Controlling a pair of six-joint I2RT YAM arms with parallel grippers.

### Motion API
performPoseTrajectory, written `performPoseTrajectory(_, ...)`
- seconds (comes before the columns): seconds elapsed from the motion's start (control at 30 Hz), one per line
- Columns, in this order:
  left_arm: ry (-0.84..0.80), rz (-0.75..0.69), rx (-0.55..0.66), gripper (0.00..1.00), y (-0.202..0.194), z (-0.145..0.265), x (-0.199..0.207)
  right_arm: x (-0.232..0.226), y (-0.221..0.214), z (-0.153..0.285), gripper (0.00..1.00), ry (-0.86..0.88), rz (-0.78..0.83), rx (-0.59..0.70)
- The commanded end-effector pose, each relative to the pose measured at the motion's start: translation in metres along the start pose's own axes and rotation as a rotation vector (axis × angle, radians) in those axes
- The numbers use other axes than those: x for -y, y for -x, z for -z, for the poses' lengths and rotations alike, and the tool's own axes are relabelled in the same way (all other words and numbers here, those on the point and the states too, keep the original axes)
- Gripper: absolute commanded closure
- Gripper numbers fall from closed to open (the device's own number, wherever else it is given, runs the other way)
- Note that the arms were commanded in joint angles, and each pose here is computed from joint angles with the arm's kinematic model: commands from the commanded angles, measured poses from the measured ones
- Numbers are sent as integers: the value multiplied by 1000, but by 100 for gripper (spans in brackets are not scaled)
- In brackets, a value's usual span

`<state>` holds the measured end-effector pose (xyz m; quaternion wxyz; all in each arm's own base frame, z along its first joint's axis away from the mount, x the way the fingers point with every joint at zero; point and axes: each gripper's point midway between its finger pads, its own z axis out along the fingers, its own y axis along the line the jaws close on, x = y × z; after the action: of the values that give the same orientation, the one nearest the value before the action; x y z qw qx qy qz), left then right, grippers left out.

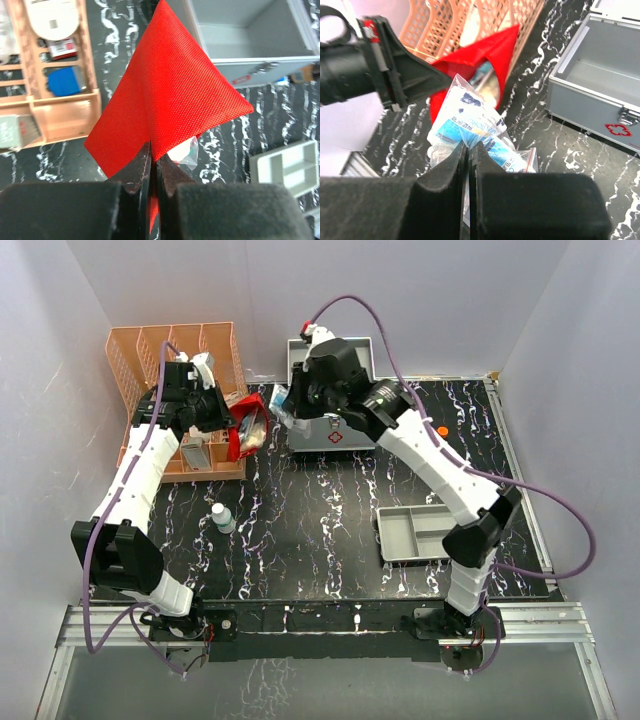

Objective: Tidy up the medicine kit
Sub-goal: Place the medical item at the medicine pouch.

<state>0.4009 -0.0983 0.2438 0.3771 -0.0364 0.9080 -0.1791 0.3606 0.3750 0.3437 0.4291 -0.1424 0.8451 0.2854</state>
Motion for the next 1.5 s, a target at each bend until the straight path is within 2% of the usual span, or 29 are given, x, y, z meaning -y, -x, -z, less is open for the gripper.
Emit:
performPoseTrajectory(0.0, -252, -43, 38, 100, 18, 18, 53, -19, 16, 3, 100, 102, -117, 86)
performPoseTrajectory(0.23, -468, -24, 21, 100, 18, 26, 96, -50, 25, 9, 100, 311, -227, 188)
performPoseTrajectory(0.4, -513, -38, 31, 100, 23, 30, 110, -55, 23, 5, 100, 361, -274, 209)
performPoseTrajectory(0.87, -525, -67, 38, 100, 23, 39, 120, -10, 16, -21, 100, 211, -404, 204)
performPoseTrajectory(1.0, -530, -68, 45, 100, 25, 41, 121, 8, 7, -40, 100, 157, -429, 174)
performPoseTrajectory(1.23, -537, -70, 37, 100, 23, 42, 122, 25, 10, -57, 100, 123, -444, 179)
performPoseTrajectory(1.47, -582, -76, 22, 100, 20, 44, 131, 36, 19, -75, 100, 88, -531, 191)
